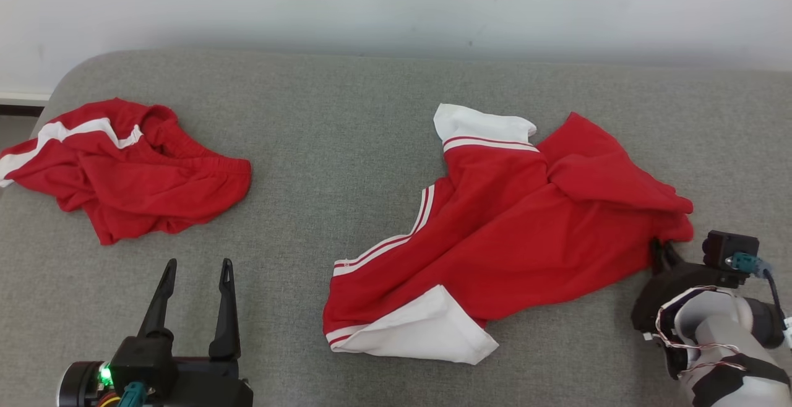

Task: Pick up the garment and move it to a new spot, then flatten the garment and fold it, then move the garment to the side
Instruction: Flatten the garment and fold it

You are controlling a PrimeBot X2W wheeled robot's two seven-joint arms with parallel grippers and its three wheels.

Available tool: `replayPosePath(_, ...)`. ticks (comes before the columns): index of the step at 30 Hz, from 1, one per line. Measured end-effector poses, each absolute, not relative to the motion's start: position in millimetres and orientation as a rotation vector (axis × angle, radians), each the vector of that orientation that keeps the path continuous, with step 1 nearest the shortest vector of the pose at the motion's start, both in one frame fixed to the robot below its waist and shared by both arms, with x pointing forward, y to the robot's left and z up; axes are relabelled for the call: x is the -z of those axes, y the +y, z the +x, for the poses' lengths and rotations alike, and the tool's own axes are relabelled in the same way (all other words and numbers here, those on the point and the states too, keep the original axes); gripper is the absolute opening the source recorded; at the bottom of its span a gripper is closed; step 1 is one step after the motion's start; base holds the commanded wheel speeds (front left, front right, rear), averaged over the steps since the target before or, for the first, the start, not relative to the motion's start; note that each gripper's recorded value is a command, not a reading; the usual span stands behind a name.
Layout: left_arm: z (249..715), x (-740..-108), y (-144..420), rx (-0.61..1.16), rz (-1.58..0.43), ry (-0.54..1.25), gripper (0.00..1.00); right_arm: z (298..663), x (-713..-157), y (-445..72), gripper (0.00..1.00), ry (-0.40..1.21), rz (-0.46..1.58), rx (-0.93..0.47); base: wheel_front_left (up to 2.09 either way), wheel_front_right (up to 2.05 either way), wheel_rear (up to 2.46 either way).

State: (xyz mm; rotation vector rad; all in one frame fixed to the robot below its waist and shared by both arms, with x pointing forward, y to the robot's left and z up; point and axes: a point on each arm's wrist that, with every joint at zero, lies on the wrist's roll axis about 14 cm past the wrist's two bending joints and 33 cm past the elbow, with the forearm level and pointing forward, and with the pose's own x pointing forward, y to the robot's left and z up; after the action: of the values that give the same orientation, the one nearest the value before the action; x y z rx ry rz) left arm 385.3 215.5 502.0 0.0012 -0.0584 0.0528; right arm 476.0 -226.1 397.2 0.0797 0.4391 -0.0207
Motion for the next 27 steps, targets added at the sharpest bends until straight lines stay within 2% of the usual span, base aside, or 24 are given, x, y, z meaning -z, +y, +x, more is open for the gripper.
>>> replayPosePath(6, 382.1, -505.8, 211.1, -0.044, -0.010, -0.070, 1.00, 479.9, -427.5, -220.4, 0.00, 0.300, 0.115, 0.010, 0.00, 0.00, 0.00)
replayPosePath(11, 376.5, -504.9, 205.6, -0.035, -0.023, -0.068, 1.00, 463.1, -443.7, -209.0, 0.00, 0.229, 0.130, -0.044, 0.00, 0.00, 0.00)
replayPosePath(20, 379.2, -509.3, 179.6, 0.034, -0.039, -0.082, 1.00, 402.4, -471.6, -236.6, 0.00, 0.212, 0.202, -0.037, 0.00, 0.00, 0.00)
replayPosePath(25, 383.7, -512.2, 169.7, 0.061, -0.049, -0.091, 1.00, 351.4, -462.6, -245.2, 0.00, 0.353, 0.235, 0.003, 0.00, 0.00, 0.00)
replayPosePath(26, 384.5, -511.9, 167.6, 0.067, -0.051, -0.090, 1.00, 346.7, -465.3, -244.3, 0.47, 0.352, 0.249, 0.012, 0.00, 0.00, 0.00)
replayPosePath(27, 385.4, -511.9, 165.9, 0.071, -0.052, -0.090, 1.00, 342.2, -466.3, -247.7, 1.00, 0.366, 0.212, 0.021, 0.00, 0.00, 0.00)
